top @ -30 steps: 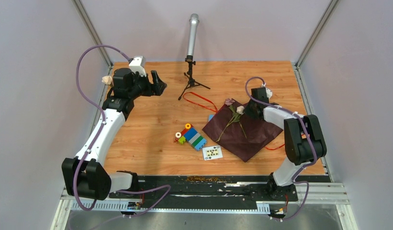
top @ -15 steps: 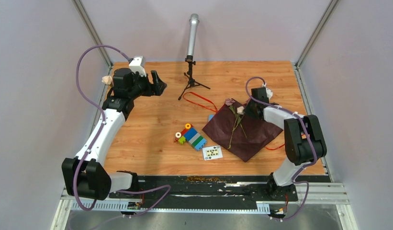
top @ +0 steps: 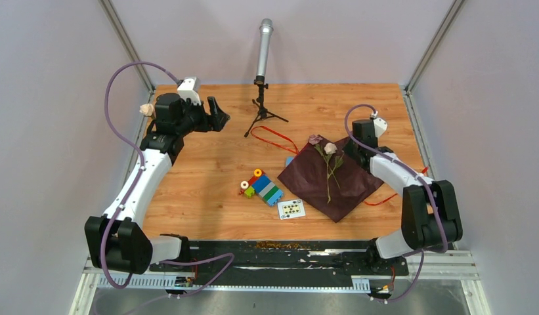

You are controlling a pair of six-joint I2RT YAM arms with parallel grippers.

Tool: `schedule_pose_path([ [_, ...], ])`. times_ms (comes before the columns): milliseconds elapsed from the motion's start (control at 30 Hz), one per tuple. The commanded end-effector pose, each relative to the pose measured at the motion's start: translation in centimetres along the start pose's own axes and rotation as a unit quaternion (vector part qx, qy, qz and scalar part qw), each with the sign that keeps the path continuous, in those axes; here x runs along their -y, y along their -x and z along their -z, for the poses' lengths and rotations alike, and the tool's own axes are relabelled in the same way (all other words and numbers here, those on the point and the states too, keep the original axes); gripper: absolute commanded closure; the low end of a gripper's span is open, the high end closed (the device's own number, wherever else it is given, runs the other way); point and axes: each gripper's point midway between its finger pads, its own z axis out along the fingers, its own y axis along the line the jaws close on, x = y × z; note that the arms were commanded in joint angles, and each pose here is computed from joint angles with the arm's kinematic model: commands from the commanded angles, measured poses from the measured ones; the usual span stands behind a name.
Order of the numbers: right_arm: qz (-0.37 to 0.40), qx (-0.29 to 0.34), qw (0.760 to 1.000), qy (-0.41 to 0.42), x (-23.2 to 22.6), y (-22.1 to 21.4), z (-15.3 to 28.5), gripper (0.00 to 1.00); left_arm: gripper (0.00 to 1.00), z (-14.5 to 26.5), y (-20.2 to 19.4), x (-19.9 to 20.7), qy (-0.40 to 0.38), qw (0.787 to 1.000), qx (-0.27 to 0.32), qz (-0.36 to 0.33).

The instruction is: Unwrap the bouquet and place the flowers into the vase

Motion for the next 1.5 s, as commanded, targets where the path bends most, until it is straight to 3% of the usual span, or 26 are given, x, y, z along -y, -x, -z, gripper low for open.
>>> schedule_pose_path([
  [0,0.018,0.067,0.997,-0.022,1.5,2.7,1.6,1.00,0.12,0.6,1.5,1.2,-0.016,1.000,0.024,-0.011],
  [367,0.106,0.248,0.963,0.006,1.1,9.2,8.9,1.00,0.12,0.3,0.9,2.4,-0.031,0.999,0.015,-0.020],
  [733,0.086,0.325,0.937,0.098,-1.9,9.6,11.6,1.00,0.12,-0.3,0.0,4.1,-0.054,0.998,0.003,-0.033],
  [1067,0.109,0.252,0.958,0.078,-4.4,4.2,7.5,1.00,0.11,-1.2,-3.4,12.2,-0.183,0.982,-0.033,-0.017],
  [1333,0.078,0.224,0.969,0.070,-4.5,2.5,7.5,1.00,0.12,-1.2,-10.3,23.1,-0.311,0.944,-0.087,0.068],
  [1467,0.065,0.226,0.970,0.066,-4.2,2.6,7.9,1.00,0.12,-2.2,-14.1,25.9,-0.331,0.927,-0.119,0.132],
])
